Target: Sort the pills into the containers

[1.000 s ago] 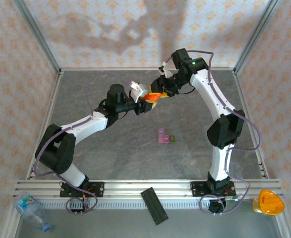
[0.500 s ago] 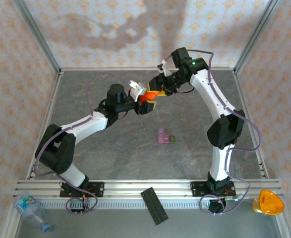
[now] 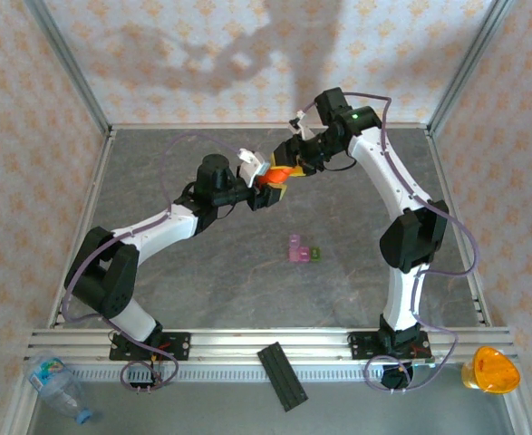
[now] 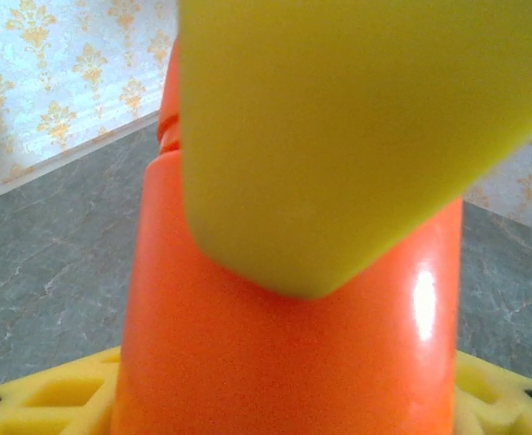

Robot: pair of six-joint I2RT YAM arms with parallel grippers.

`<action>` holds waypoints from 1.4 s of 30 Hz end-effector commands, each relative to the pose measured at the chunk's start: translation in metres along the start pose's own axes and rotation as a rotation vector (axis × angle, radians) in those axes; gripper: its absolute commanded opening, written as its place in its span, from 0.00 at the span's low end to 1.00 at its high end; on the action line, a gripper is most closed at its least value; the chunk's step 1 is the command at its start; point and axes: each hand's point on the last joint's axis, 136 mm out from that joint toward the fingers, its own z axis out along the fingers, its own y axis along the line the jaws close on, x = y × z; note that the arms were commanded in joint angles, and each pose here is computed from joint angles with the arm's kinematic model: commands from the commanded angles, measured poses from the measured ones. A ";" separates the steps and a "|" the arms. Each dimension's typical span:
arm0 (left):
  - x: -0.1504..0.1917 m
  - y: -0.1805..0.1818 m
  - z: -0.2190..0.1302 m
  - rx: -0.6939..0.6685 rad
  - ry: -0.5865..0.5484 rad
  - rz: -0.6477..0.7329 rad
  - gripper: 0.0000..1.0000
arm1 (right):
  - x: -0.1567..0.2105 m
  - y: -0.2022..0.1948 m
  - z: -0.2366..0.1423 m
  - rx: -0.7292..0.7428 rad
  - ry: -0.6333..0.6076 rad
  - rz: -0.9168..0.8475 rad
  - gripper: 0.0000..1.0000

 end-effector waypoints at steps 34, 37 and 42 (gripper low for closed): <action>-0.012 0.008 0.006 -0.026 0.005 -0.023 0.00 | -0.049 -0.016 -0.097 0.076 -0.583 0.178 0.86; -0.011 0.007 0.007 -0.019 0.007 -0.024 0.00 | -0.047 -0.009 -0.087 0.066 -0.568 0.168 0.85; -0.010 0.004 0.007 0.000 0.015 -0.029 0.00 | -0.043 -0.007 -0.076 0.071 -0.553 0.175 0.84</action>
